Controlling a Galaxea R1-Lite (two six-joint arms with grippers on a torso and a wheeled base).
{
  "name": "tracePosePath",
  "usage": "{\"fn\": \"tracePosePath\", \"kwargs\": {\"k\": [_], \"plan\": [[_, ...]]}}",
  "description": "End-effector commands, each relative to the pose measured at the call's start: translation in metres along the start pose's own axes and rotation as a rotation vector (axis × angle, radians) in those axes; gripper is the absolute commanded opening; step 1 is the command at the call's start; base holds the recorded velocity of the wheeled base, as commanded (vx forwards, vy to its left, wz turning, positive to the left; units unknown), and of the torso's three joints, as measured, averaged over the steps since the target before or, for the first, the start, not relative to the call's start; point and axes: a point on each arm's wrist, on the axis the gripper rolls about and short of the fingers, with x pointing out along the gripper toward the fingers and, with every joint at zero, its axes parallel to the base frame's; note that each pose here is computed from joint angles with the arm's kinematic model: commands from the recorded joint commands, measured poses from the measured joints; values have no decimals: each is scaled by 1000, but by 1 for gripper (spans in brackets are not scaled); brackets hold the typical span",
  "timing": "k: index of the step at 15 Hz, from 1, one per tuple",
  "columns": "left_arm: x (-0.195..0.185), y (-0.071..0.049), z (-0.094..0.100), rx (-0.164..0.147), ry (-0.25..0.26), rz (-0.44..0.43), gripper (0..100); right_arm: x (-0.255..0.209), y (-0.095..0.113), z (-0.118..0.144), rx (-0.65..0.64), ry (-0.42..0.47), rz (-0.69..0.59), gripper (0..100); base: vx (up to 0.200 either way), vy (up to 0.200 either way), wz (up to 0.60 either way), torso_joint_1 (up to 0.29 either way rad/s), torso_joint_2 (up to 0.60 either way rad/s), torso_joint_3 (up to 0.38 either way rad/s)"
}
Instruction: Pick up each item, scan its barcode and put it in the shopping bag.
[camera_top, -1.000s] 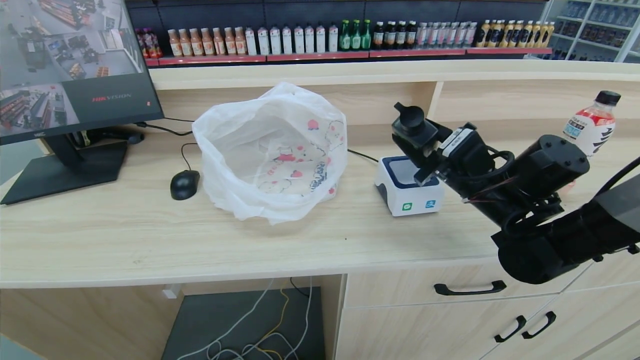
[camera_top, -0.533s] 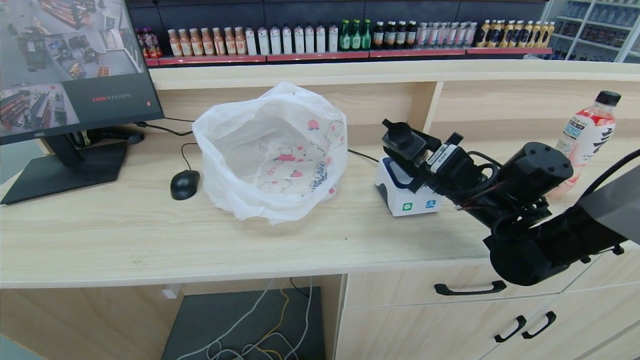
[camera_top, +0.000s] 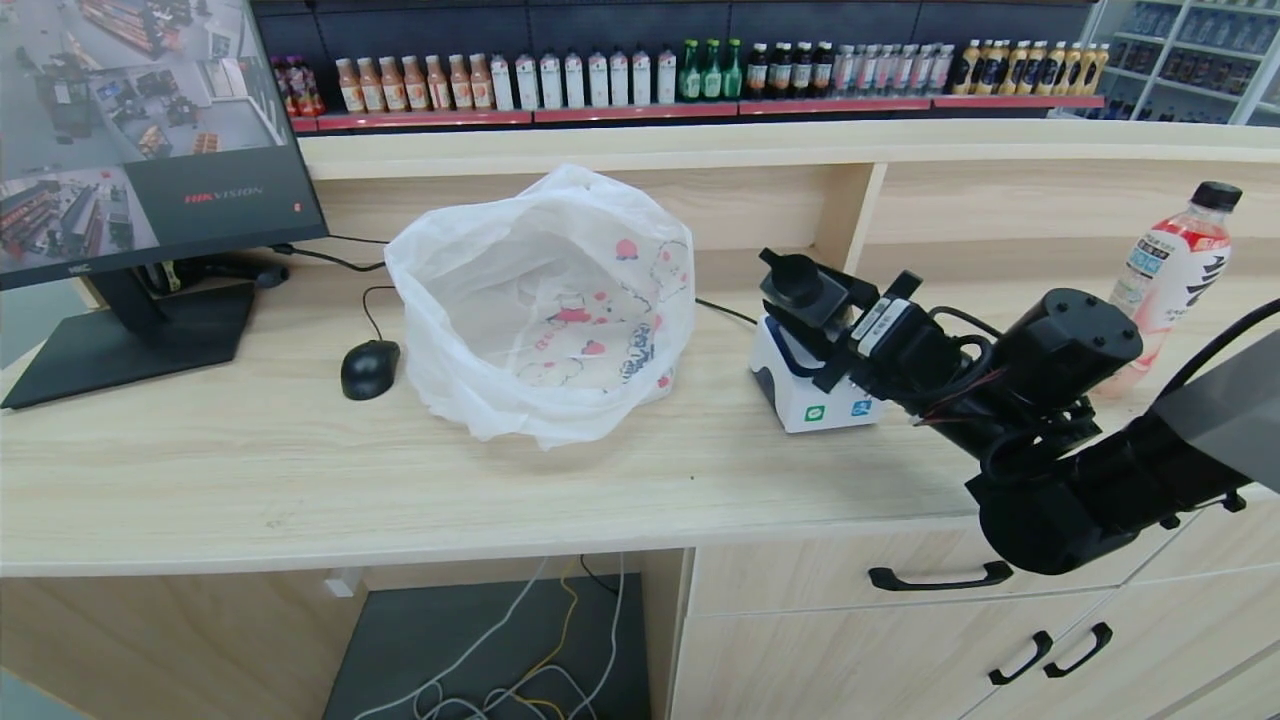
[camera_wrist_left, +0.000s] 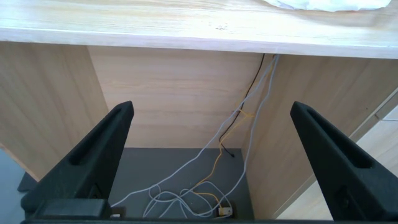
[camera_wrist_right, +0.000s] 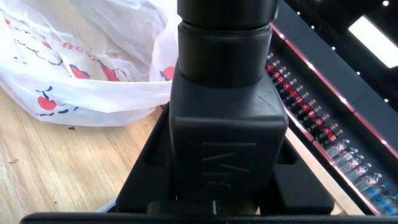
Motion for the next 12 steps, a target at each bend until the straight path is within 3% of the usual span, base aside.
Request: {"fn": "tracePosePath", "kwargs": {"k": [1,12], "plan": [[0,0,0,0,0,0,100,0,0,1,-2,-3,0,0,0,0,0,0,0,0],[0,0,0,0,0,0,100,2,4,3,-4,-14,12,0,0,0,0,0,0,0]]}}
